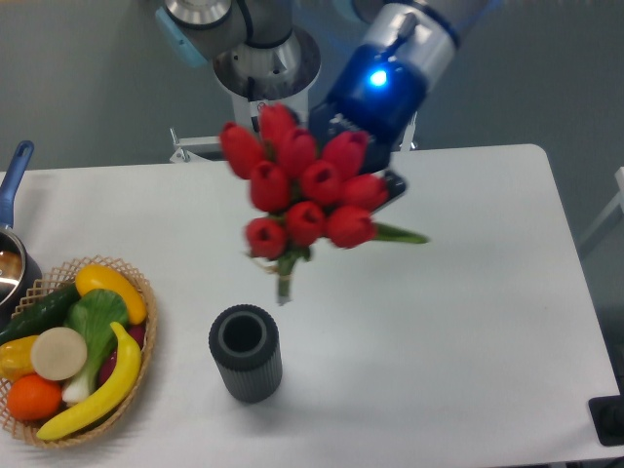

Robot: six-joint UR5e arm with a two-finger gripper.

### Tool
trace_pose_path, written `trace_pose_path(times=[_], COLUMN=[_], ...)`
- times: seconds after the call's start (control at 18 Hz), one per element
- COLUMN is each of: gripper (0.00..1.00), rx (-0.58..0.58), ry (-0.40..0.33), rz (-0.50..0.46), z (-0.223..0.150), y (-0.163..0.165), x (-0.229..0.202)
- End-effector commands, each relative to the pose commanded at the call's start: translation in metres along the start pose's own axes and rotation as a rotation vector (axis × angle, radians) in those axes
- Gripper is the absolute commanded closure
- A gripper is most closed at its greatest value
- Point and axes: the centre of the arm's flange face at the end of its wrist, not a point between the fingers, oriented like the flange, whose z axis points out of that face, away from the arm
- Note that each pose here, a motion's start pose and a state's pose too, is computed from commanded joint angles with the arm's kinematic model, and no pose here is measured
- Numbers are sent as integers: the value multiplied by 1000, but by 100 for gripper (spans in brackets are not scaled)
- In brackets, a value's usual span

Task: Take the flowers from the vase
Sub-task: 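Carry the held tulips up and away from the vase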

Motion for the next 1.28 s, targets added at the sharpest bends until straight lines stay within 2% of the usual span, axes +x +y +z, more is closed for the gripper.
trace_pose_path(times=[0.56, 1.0, 1.28], gripper=[59, 59, 59], rx=[-14, -37, -44], ry=[-52, -63, -62], rz=[143, 120, 113], z=[-27, -30, -30], y=[41, 75, 80], x=[-34, -45, -42])
